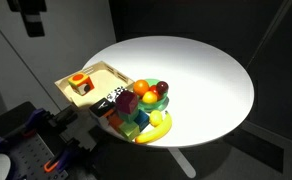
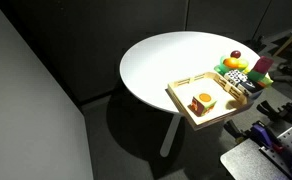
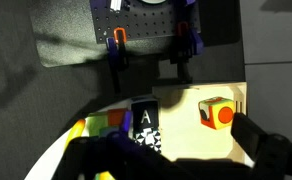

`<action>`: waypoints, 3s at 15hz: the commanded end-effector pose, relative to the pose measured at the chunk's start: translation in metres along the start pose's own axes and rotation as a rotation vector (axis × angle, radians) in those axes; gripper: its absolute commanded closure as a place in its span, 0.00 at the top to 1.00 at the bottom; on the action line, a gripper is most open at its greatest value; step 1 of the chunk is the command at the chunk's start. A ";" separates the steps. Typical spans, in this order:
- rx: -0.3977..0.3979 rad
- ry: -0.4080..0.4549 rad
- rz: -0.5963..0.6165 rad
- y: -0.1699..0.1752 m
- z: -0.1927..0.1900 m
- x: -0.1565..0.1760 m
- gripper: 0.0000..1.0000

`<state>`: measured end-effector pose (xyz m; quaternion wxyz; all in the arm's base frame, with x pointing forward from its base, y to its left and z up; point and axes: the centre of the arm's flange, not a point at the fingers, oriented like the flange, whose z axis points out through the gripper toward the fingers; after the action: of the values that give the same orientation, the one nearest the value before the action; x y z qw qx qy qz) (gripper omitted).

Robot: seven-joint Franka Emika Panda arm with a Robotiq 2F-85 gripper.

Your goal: Put the pink block on the wooden tray

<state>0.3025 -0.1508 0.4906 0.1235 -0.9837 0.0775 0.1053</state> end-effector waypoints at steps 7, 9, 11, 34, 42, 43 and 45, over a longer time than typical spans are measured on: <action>-0.006 0.010 -0.004 0.002 0.001 0.003 1.00; -0.012 0.013 -0.006 0.005 0.003 0.007 1.00; -0.019 0.021 -0.013 0.008 0.006 0.012 1.00; -0.165 0.268 -0.004 0.075 0.083 0.093 1.00; -0.160 0.262 0.007 0.070 0.082 0.091 1.00; -0.160 0.253 0.002 0.073 0.084 0.093 1.00; -0.157 0.248 -0.015 0.078 0.091 0.098 1.00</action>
<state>0.3624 -0.2078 0.3737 0.0339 -0.9955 0.0874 -0.0145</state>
